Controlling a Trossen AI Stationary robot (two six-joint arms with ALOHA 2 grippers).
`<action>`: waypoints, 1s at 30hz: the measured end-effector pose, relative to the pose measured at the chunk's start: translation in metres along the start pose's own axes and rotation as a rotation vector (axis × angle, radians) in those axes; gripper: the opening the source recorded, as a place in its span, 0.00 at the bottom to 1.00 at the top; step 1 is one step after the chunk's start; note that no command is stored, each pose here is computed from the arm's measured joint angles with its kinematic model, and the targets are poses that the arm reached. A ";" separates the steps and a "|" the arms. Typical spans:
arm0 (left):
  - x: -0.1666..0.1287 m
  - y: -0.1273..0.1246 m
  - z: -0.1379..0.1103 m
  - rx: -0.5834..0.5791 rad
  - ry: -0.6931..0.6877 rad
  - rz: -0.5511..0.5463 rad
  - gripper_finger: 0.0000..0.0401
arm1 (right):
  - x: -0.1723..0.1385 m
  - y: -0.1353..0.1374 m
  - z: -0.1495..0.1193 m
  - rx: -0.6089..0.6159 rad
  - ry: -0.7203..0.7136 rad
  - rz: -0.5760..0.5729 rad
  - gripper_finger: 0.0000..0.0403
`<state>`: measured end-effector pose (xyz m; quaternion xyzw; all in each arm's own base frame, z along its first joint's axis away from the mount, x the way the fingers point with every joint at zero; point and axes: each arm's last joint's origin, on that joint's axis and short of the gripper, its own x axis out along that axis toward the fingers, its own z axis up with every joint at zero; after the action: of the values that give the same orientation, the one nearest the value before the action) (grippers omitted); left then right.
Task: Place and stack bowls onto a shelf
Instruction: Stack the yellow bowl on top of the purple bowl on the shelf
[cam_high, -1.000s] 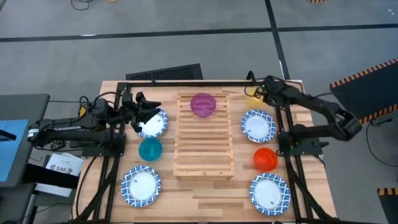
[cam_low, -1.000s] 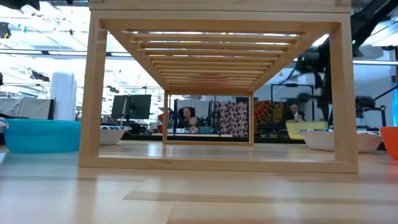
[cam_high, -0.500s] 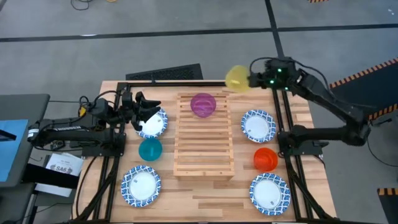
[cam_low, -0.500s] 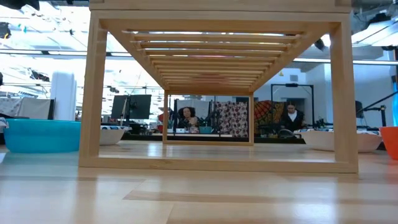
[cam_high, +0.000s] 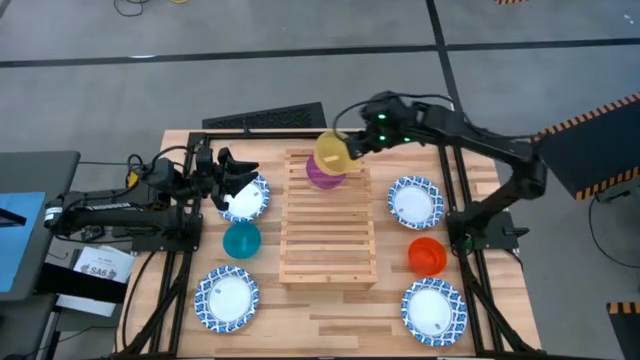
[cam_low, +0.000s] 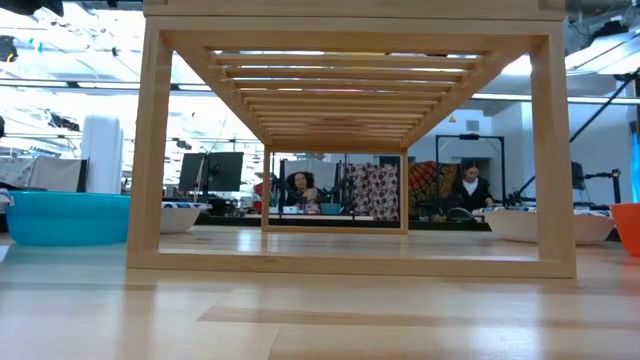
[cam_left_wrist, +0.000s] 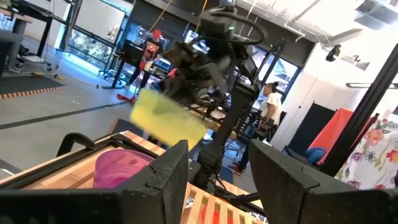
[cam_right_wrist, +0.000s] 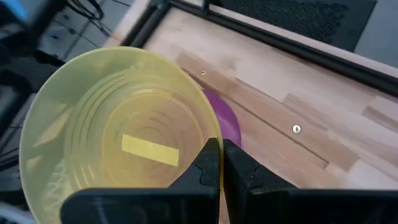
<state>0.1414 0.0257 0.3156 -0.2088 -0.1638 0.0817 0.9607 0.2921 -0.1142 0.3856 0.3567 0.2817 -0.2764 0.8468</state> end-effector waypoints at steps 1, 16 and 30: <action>0.000 0.000 0.000 0.000 0.000 0.000 0.39 | 0.007 0.001 0.001 0.001 0.011 -0.009 0.06; 0.000 0.000 0.000 -0.015 0.000 0.000 0.39 | 0.049 -0.003 -0.004 0.013 0.139 -0.107 0.08; 0.000 0.000 0.000 -0.015 0.000 0.000 0.39 | 0.050 -0.001 -0.001 -0.005 0.111 -0.084 0.16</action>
<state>0.1414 0.0257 0.3156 -0.2158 -0.1644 0.0804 0.9591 0.3252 -0.1277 0.3510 0.3574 0.3434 -0.2907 0.8184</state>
